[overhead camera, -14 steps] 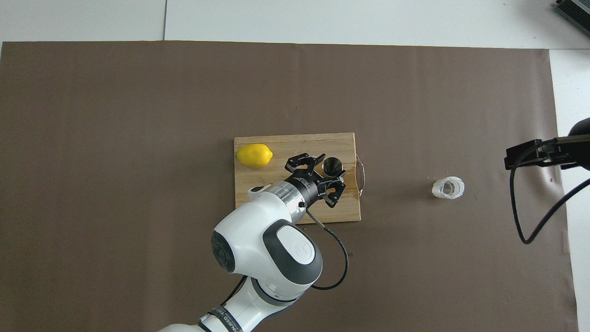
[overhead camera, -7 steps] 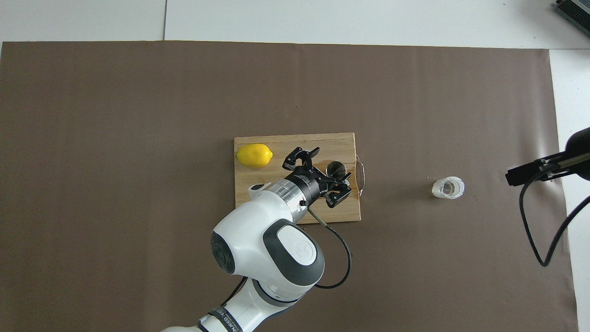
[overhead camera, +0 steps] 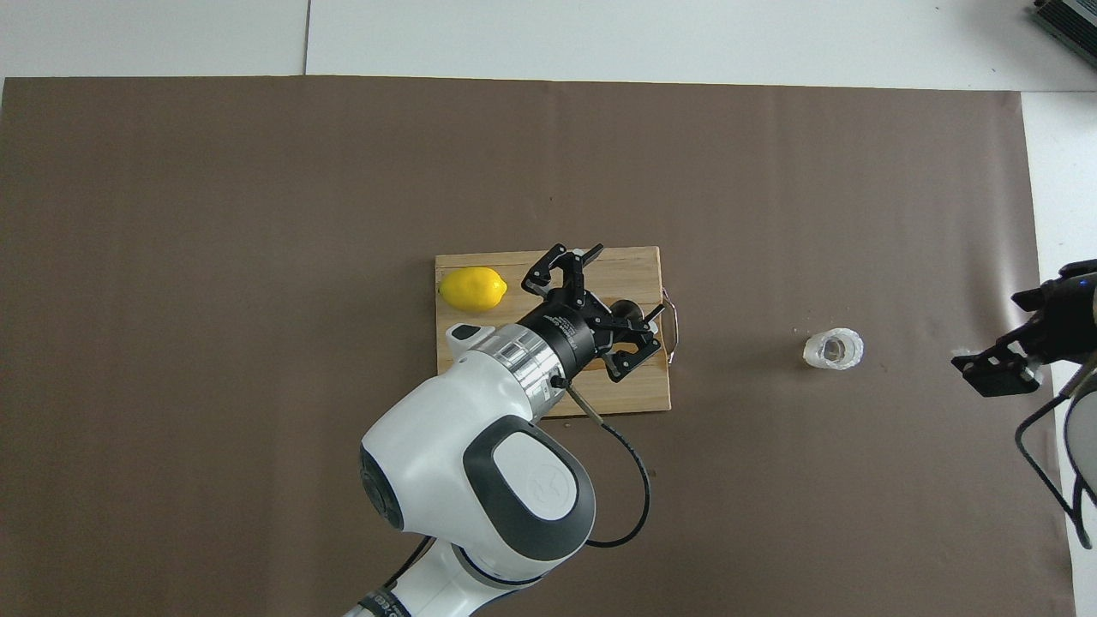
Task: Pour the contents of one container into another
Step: 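Retract the left gripper to rest while the right gripper reaches the clear cup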
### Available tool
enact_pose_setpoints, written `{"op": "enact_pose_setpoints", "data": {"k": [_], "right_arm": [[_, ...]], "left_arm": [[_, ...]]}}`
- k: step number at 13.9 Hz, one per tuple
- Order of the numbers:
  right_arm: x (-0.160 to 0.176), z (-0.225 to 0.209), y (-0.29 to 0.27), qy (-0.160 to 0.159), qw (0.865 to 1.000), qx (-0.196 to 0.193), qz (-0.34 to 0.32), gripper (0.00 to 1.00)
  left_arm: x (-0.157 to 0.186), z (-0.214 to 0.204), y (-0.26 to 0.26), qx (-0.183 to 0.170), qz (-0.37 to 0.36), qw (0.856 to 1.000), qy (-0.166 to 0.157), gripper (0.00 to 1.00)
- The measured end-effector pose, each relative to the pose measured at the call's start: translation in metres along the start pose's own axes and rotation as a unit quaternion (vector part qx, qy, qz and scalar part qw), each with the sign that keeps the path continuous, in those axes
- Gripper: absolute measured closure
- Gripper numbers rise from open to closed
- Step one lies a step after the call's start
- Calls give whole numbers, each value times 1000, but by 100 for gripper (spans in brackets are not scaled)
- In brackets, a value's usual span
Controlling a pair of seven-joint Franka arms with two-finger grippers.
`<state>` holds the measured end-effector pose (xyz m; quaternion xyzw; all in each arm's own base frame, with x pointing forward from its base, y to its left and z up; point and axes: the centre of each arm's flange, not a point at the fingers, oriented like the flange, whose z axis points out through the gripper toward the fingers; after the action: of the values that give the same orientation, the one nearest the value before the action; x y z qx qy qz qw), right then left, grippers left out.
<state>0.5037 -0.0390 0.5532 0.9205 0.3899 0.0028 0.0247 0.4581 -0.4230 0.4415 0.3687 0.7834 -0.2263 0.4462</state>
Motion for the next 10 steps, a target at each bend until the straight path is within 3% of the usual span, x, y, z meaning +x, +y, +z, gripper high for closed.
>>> {"op": "enact_pose_setpoints", "data": {"k": [6, 8, 10], "right_arm": [[-20, 70, 3, 52, 982, 24, -180, 0], [-25, 103, 3, 65, 972, 41, -221, 0], [-27, 130, 6, 101, 960, 58, -253, 0]], "left_arm": [[-18, -6, 96, 65, 121, 990, 10, 0], [-25, -16, 123, 80, 179, 980, 27, 0], [-35, -24, 141, 99, 244, 963, 51, 0]]}}
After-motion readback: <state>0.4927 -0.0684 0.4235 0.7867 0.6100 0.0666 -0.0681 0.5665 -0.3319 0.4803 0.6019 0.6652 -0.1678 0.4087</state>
